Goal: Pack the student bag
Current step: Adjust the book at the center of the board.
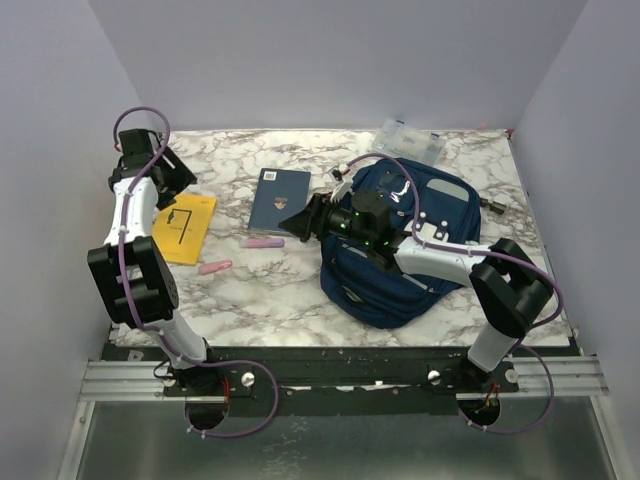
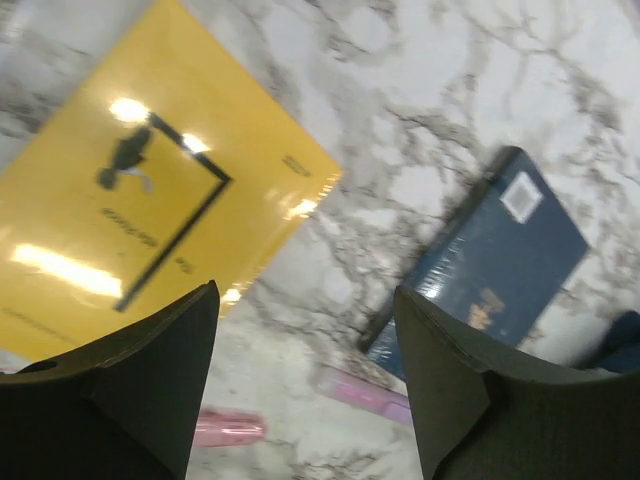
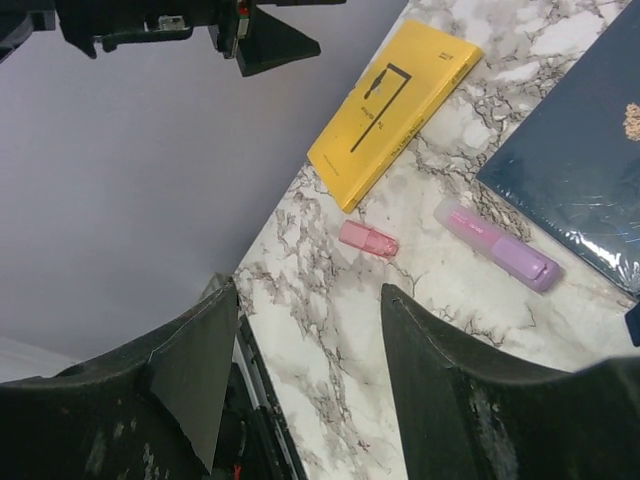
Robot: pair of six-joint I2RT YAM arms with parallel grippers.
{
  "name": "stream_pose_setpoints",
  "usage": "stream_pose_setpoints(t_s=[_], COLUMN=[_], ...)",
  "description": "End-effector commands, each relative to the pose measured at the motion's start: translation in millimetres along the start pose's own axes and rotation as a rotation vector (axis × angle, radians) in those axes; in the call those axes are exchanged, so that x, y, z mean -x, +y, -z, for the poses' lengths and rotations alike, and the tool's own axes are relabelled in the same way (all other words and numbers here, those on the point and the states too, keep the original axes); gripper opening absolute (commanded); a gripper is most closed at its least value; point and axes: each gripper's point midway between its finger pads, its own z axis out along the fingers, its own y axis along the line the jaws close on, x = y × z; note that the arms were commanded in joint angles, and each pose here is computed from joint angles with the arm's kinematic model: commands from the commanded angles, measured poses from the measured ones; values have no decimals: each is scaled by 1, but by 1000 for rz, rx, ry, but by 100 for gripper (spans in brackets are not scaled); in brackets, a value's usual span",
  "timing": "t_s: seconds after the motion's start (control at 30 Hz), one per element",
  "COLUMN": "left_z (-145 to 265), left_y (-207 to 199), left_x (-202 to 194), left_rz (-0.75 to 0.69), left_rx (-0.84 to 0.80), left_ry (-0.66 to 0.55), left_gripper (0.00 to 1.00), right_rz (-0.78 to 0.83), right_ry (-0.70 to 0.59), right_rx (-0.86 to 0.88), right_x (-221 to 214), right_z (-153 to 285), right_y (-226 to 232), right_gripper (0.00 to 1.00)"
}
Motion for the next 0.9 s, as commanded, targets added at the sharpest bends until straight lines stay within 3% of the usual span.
stream_pose_setpoints(t_s=[0.0,0.23,0.37,0.43,0.6,0.87], left_z=[1,-27,-42,-44,-54,-73], left_y=[78,115,123,123,117,102], left_x=[9,51,52,56,60,34], left_rz=[-302,-468,-442,-419,-423,-377], left_rx=[270,476,414,405,338,169], left_ry=[90,148,248,253,264,413], left_gripper=[73,76,79,92,97,98], right_rz=[-1,-4,17,27,27,11], right_ry=[25,64,68,77,109,139], right_rx=[67,68,77,81,92,101], right_x=[-5,-11,-12,-14,-23,-33], right_z=[0,9,15,17,17,17], right_y=[13,16,19,19,17,14], right_gripper=[64,65,67,67,69,70])
